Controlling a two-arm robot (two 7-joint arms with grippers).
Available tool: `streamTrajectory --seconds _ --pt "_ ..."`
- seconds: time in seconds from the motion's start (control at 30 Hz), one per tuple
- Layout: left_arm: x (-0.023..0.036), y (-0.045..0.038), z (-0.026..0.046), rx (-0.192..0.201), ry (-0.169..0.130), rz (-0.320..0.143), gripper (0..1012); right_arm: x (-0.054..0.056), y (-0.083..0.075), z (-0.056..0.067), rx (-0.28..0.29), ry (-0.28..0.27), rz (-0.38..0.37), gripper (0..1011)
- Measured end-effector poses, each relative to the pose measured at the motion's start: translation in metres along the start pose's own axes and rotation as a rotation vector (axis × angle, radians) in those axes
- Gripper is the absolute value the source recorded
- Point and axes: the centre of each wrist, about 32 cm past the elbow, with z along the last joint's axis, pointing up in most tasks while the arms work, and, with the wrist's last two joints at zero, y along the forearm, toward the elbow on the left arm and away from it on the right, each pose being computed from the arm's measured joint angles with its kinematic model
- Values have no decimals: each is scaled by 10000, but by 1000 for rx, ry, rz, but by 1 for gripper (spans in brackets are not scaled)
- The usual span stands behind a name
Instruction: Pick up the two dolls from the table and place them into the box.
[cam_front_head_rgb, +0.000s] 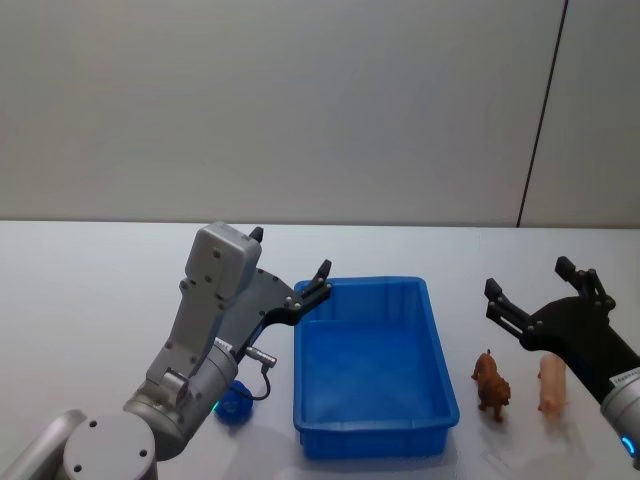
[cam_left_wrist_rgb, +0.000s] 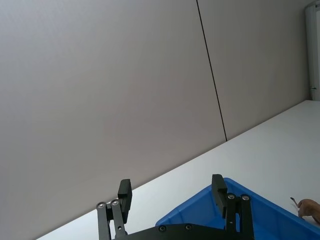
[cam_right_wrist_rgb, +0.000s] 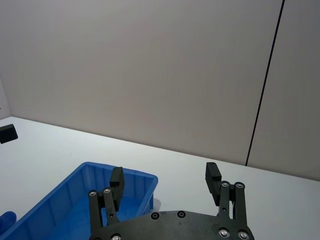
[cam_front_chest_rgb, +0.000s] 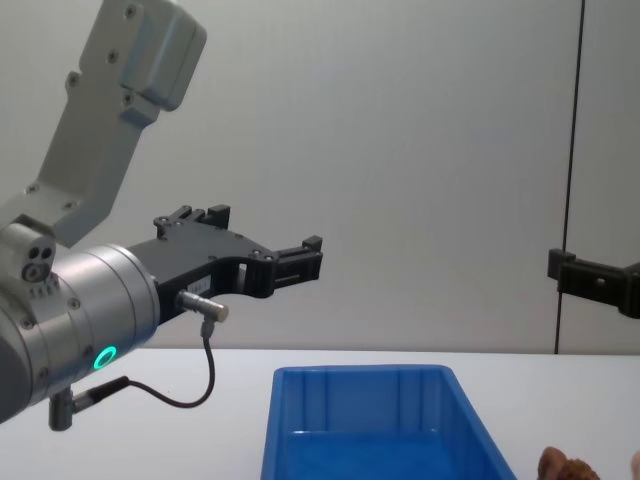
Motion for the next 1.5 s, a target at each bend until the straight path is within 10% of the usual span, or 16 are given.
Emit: streamTrajectory --seconds 1.03,1.5 --pt "0 0 0 0 0 0 1001 17 4 -4 -4 -6 -2 1001" --pt "0 0 0 0 0 0 1001 213 -31 -83 -124 -57 -31 1001"
